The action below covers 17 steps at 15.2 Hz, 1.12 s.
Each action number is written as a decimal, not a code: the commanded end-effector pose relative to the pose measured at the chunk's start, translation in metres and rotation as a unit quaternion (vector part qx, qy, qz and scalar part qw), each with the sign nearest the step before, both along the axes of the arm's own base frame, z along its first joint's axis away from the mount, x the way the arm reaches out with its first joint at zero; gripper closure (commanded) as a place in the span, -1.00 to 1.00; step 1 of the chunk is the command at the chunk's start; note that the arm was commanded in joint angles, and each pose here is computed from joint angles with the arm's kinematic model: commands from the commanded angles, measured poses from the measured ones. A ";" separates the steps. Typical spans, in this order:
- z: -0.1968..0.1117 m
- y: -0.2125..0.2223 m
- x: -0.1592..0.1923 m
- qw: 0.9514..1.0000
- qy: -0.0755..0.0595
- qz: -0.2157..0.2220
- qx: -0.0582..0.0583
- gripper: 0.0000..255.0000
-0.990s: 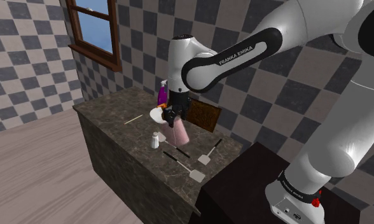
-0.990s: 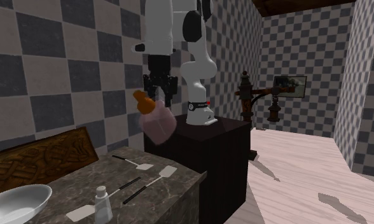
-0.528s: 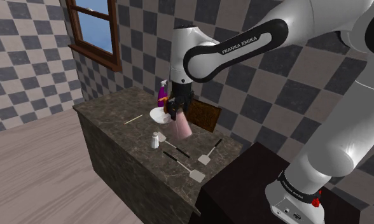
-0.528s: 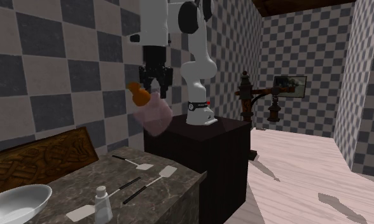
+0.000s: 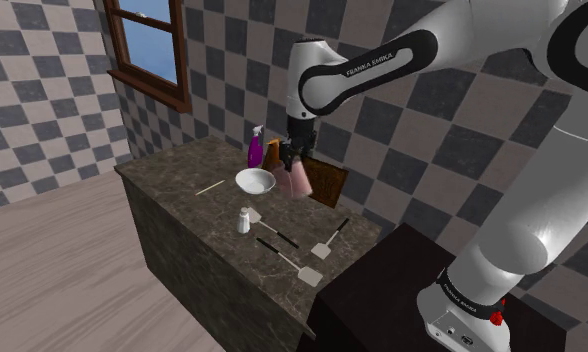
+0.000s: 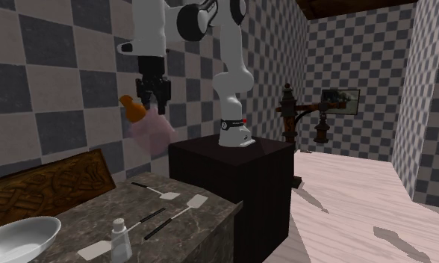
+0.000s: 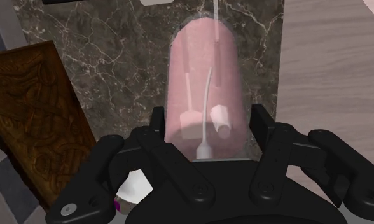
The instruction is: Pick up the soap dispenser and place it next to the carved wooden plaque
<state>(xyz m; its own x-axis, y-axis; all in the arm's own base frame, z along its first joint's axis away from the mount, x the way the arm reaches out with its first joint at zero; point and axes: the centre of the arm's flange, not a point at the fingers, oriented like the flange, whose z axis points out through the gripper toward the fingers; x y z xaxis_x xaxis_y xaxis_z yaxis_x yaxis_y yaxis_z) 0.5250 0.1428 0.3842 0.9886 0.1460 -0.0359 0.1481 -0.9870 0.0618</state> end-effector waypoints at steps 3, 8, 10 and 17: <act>0.004 -0.047 0.023 1.000 0.000 0.001 0.000 1.00; 0.004 -0.106 0.052 1.000 0.000 0.001 0.000 1.00; 0.005 -0.130 0.064 1.000 0.000 0.001 0.000 1.00; -0.016 -0.167 0.082 1.000 0.000 0.001 0.000 1.00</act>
<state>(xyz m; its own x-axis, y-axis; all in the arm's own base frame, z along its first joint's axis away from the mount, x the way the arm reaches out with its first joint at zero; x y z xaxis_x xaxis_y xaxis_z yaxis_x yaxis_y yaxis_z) 0.6072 -0.0235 0.3732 0.9884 0.1474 -0.0359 0.1494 -0.9868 0.0617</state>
